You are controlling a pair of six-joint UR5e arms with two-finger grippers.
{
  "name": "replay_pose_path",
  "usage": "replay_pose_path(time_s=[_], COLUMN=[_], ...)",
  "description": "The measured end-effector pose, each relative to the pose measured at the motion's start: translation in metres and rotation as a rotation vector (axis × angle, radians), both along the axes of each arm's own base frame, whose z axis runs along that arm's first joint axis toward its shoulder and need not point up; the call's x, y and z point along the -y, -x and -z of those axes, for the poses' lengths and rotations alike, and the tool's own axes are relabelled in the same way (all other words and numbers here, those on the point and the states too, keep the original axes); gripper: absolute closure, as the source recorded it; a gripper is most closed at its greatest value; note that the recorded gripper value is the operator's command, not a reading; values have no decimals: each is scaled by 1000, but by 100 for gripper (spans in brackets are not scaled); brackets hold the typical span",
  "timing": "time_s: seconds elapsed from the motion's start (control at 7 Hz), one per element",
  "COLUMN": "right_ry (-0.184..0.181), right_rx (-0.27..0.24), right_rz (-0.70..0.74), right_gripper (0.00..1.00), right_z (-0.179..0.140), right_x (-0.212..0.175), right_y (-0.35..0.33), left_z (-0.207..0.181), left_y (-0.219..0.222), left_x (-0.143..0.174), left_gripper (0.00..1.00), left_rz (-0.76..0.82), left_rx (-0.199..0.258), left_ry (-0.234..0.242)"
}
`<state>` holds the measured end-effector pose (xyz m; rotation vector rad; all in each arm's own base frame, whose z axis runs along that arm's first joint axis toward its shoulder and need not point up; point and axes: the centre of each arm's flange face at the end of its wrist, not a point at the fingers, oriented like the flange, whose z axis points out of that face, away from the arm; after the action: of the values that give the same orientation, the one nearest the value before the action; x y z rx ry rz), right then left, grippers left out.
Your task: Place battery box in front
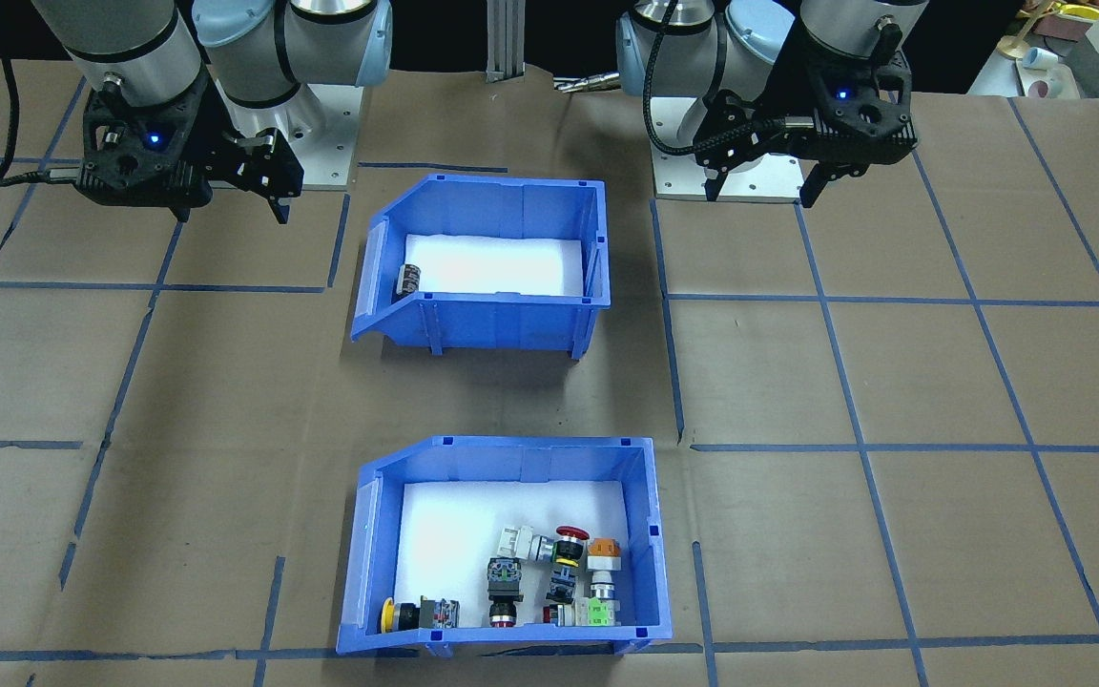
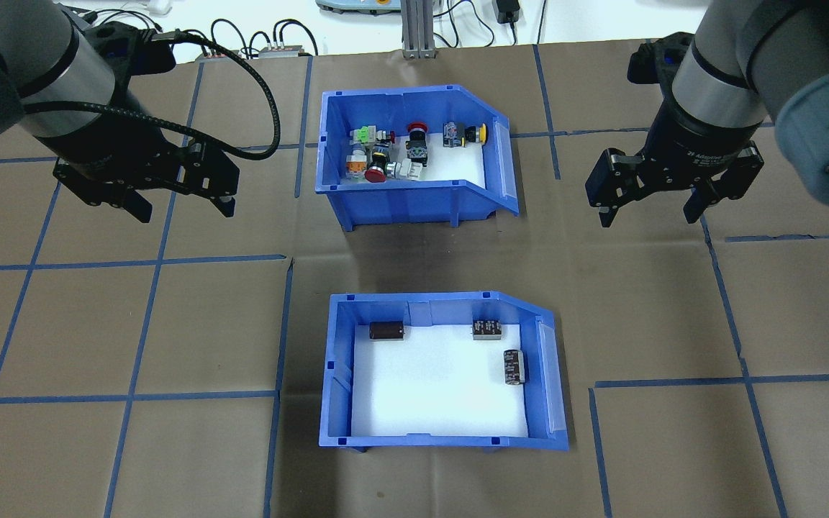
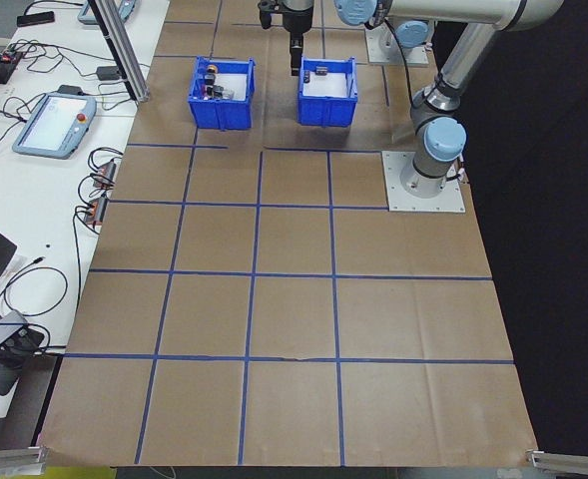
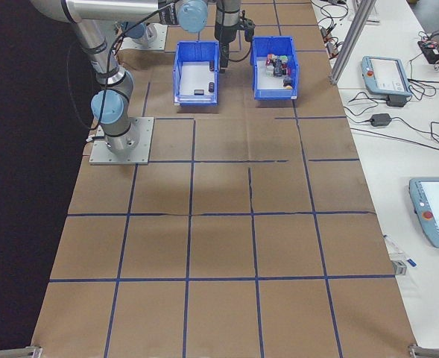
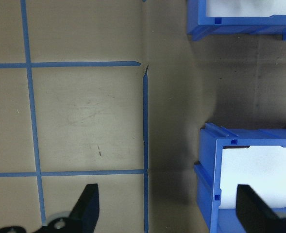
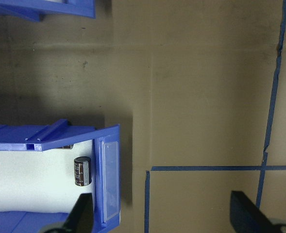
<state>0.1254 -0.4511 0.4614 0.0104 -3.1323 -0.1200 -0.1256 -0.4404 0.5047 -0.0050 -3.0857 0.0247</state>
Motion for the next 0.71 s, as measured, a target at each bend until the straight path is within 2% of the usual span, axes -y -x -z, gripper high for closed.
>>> replay_pose_path(time_s=[0.71], right_ry=[13], right_rx=[-2], right_rz=[-2], right_gripper=[0], right_z=[-3], right_x=[2], right_y=[1], left_z=[-4], left_y=[-4], left_x=[-4], left_gripper=[1], left_rz=[-11], left_rx=[41], left_ry=[14])
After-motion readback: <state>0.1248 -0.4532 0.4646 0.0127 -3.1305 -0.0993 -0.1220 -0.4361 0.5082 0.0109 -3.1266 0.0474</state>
